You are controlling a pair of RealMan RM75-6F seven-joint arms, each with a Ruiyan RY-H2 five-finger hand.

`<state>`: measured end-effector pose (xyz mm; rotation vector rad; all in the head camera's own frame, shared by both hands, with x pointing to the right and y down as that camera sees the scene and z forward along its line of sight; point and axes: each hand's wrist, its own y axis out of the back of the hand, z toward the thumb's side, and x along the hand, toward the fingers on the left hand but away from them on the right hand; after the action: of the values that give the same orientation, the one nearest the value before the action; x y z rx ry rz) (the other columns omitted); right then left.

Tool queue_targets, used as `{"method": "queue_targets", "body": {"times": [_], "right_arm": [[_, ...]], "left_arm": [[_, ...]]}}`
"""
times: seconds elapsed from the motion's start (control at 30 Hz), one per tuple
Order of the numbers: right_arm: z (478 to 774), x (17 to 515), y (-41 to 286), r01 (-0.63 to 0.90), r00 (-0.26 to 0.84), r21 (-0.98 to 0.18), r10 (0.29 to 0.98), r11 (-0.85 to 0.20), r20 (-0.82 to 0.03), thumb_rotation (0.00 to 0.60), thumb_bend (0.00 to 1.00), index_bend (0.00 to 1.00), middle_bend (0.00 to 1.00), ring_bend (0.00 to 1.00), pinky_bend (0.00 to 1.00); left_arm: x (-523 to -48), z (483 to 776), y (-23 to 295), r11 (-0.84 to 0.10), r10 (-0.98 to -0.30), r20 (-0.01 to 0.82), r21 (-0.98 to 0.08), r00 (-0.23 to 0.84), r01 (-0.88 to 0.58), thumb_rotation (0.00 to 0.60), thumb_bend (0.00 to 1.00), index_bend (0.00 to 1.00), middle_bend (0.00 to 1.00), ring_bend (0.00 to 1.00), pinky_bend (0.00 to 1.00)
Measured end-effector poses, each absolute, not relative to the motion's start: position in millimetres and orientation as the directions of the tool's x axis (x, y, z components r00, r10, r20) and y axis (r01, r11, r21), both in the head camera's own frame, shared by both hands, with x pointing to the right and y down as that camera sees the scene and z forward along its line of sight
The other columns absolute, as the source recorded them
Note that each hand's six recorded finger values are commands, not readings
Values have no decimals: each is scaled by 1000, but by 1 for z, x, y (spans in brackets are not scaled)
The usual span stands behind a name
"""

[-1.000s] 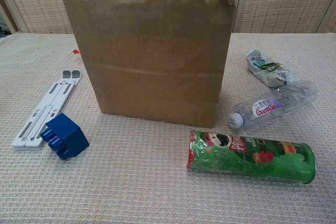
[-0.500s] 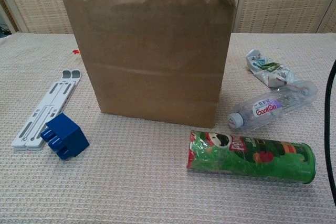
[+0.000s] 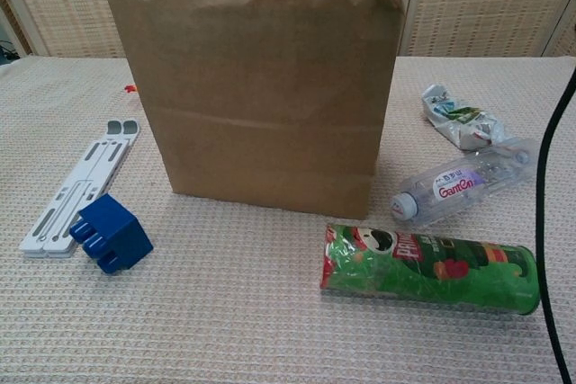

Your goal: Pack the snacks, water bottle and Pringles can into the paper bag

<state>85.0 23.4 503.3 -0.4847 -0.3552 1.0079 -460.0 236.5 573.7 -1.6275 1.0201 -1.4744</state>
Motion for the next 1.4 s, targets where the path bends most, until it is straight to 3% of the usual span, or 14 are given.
{"method": "queue_targets", "body": {"times": [0.3, 0.6, 0.8, 0.93, 1.07, 1.23, 1.4], "right_arm": [[491, 131, 26, -695, 416, -621, 907, 363, 66, 600, 4, 0, 39, 28, 181], [484, 223, 32, -587, 235, -799, 972, 130, -15, 600, 3, 0, 39, 29, 178], [506, 277, 56, -436, 164, -891, 962, -127, -218, 600, 3, 0, 38, 29, 178], [545, 300, 85, -422, 170, -846, 888, -326, -427, 600, 3, 0, 38, 29, 171], [585, 316, 112, -472, 167, -753, 792, -459, -587, 600, 3, 0, 37, 29, 150], [629, 317, 131, -492, 151, -681, 718, -542, -680, 600, 4, 0, 38, 29, 147], [653, 307, 138, -496, 148, -652, 684, -573, -714, 600, 3, 0, 38, 34, 147]], "left_arm": [[-460, 574, 236, -439, -898, 438, -894, 38, -89, 600, 368, 0, 0, 0, 0], [-459, 573, 236, -437, -900, 435, -896, 34, -80, 600, 367, 0, 0, 0, 0], [-457, 573, 236, -433, -902, 432, -899, 28, -69, 600, 366, 0, 0, 0, 0], [-457, 573, 236, -431, -902, 430, -900, 25, -69, 600, 368, 0, 0, 0, 0], [-457, 573, 236, -431, -902, 431, -899, 25, -71, 600, 367, 0, 0, 0, 0], [-458, 574, 236, -433, -902, 432, -899, 27, -73, 600, 366, 0, 0, 0, 0], [-458, 573, 236, -433, -901, 432, -898, 28, -74, 600, 367, 0, 0, 0, 0]]}}
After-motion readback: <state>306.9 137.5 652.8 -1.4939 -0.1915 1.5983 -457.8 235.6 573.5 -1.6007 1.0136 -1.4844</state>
